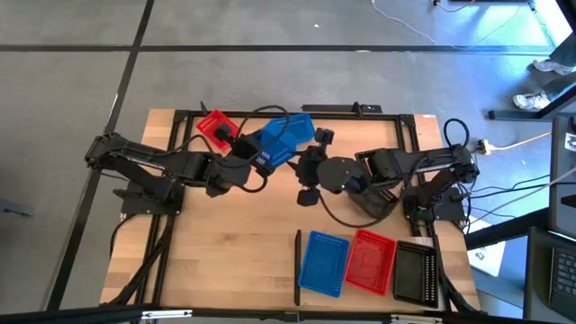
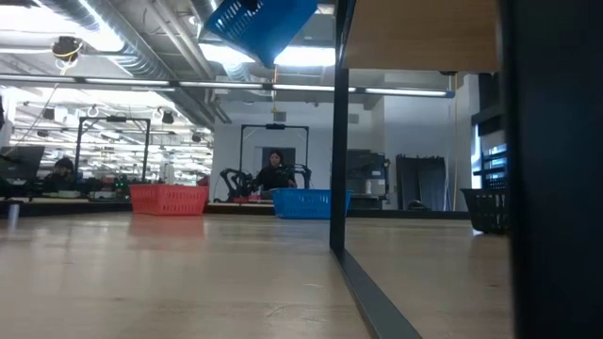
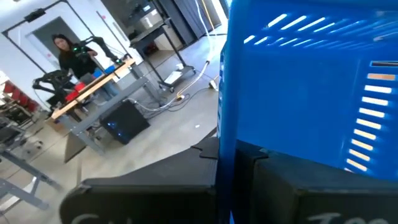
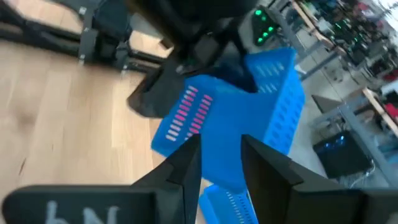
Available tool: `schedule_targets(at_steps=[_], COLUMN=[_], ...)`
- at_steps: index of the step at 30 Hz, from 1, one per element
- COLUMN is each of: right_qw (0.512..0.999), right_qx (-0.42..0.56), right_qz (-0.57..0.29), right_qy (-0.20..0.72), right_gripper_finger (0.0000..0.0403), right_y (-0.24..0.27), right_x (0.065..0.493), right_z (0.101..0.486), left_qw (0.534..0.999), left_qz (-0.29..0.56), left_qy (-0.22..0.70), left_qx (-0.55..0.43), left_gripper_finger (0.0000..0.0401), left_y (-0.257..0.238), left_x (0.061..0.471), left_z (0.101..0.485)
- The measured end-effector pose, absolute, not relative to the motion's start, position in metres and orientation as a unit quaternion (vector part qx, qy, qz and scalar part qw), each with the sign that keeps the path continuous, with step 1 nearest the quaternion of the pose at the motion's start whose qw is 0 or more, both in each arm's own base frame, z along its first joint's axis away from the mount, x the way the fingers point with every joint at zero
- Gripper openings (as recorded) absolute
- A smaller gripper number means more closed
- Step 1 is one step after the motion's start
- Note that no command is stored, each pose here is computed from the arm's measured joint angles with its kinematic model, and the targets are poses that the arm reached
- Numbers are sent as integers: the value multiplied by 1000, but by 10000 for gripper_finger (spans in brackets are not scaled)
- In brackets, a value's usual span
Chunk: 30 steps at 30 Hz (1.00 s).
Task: Stack baskets on shelf by color
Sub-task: Stack the bottom blue bin on top of the blue bin on the shelf
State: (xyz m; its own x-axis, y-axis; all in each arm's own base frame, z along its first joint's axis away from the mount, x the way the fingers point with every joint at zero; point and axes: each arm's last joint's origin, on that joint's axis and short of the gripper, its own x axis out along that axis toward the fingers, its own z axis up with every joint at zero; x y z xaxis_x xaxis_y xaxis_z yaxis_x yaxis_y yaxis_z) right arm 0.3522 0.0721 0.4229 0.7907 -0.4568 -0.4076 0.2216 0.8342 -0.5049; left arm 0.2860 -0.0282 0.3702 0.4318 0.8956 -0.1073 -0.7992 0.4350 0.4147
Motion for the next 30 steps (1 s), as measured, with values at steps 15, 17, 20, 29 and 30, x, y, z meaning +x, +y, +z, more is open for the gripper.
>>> schedule_targets(at_steps=[15,17,20,29,30], right_qw=[908,910,910,918,918], right_qx=[-223,-219,-208,-151,-147], right_qz=[-242,-238,-247,-245,-247], right_qy=[259,259,259,272,271], right_gripper_finger=[114,114,114,114,114], right_y=[58,56,52,31,30], right_x=[364,364,365,366,367], right_z=[420,419,419,415,415], left_qw=[839,840,842,853,854], left_qz=[502,500,496,482,480], left_qy=[150,149,148,138,138], left_qx=[148,148,148,145,145], left_gripper_finger=[0,0,0,0,0], left_y=[-34,-36,-38,-49,-50], left_x=[286,286,285,284,284], left_z=[372,372,372,373,373])
